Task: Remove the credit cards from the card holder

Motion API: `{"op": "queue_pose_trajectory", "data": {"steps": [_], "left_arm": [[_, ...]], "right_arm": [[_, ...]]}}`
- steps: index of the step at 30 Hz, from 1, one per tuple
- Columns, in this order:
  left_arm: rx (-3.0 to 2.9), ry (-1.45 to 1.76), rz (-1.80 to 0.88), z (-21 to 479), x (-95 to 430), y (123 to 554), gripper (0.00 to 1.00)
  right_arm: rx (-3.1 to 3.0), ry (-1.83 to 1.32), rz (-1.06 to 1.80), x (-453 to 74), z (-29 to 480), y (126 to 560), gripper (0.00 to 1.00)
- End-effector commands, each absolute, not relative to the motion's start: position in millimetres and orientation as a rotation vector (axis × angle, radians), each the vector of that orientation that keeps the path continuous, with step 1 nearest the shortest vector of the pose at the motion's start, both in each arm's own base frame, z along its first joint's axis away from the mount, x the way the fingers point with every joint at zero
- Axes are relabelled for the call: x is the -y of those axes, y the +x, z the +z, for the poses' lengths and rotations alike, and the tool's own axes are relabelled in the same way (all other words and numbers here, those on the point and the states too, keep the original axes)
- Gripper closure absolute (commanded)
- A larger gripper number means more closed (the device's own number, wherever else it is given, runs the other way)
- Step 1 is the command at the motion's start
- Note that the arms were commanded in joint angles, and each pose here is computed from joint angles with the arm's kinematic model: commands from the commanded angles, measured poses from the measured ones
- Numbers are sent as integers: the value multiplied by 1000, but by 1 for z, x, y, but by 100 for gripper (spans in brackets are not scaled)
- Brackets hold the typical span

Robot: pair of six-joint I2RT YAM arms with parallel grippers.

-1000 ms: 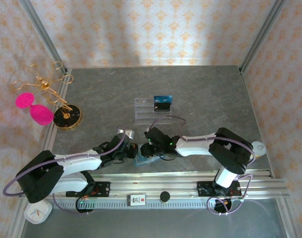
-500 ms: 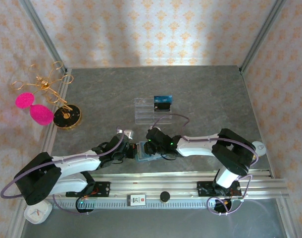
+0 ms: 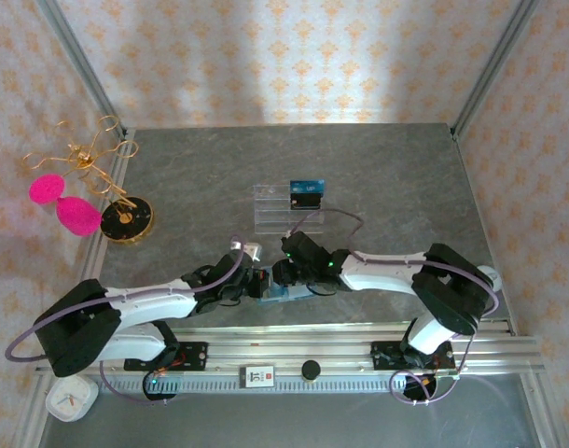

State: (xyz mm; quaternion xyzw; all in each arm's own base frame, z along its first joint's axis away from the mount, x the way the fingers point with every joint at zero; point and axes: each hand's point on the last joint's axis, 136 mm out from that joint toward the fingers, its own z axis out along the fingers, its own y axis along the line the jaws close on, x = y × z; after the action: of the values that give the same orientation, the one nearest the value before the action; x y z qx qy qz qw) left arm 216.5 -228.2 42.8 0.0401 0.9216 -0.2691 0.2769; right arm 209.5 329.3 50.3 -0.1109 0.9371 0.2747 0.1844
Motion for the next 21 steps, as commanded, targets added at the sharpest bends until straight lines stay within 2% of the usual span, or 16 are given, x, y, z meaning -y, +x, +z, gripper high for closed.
{"op": "queue_pose_trajectory", "data": {"steps": [1,16,21], "left_arm": [[-2456,68,-658,41,218,223,100],[-2543,67,-658,7,212,206,100],[-2560,73,-657,4,212,202,100]], "right_arm": [[-2673,-278,785,-323,40,210,71],[-2729,-306,841,-326,21,198,76],[-2729,-250,807,-318,18,201,89]]}}
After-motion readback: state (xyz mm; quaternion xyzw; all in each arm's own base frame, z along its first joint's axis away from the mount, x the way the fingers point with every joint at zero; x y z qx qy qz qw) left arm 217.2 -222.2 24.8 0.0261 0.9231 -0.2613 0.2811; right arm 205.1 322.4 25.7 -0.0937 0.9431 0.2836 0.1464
